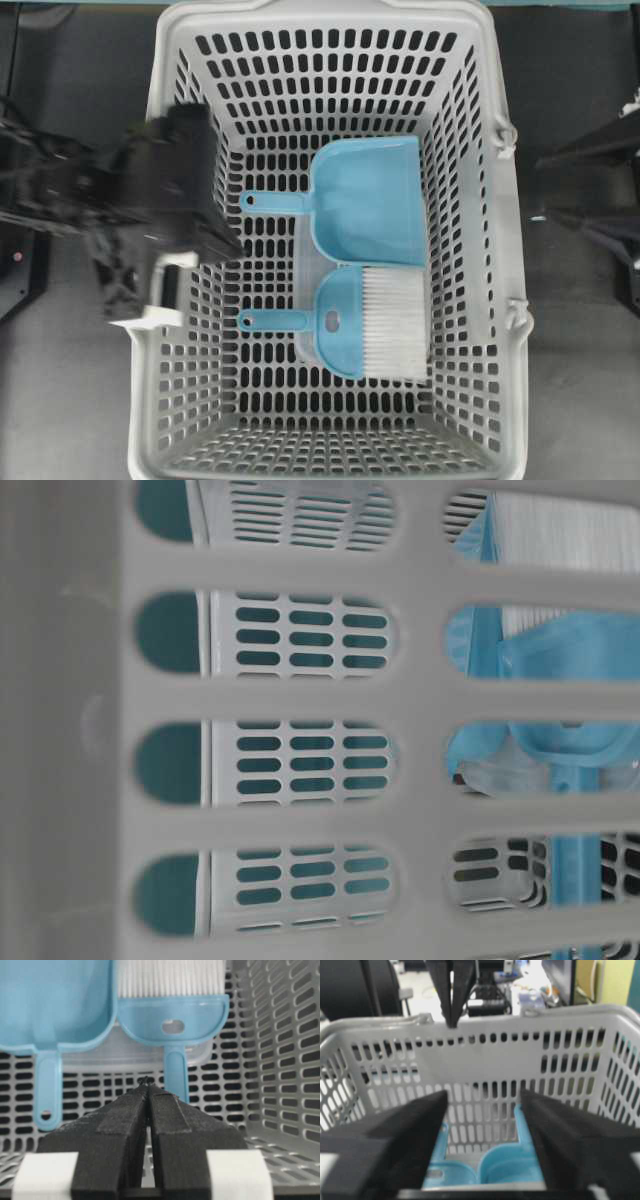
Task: Pick up the hand brush from the shopping basket with the left arm.
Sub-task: 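Move the left gripper over the basket toward the blue brush handle, then lower the open left gripper around the blue hand brush handle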
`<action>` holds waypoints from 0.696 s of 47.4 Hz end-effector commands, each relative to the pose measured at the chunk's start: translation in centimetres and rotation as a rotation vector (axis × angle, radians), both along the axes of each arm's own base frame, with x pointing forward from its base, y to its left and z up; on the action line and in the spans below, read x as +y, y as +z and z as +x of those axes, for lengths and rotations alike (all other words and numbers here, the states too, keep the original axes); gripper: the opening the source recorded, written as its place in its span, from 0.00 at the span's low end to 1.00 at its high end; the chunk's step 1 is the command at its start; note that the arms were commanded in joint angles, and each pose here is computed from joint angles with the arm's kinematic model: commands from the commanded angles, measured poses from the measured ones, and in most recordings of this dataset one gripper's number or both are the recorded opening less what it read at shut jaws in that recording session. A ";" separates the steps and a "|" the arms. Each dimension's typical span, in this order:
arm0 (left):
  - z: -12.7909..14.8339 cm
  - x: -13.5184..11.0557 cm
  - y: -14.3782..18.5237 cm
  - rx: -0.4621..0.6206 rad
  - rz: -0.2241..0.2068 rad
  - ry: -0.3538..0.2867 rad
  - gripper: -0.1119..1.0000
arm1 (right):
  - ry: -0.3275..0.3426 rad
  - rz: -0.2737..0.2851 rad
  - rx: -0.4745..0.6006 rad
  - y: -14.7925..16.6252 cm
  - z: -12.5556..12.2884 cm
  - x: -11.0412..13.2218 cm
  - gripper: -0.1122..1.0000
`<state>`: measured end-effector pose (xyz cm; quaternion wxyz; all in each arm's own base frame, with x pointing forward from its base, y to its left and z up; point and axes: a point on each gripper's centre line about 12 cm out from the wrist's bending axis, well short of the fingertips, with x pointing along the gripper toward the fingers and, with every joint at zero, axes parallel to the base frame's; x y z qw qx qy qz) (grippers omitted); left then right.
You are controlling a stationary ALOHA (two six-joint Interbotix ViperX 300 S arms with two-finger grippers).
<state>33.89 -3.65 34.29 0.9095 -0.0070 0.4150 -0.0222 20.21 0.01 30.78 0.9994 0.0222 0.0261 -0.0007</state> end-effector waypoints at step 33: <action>5.2 -2.8 -8.5 0.316 0.025 -0.011 0.91 | 0.007 -0.011 0.000 0.4 0.2 0.1 0.80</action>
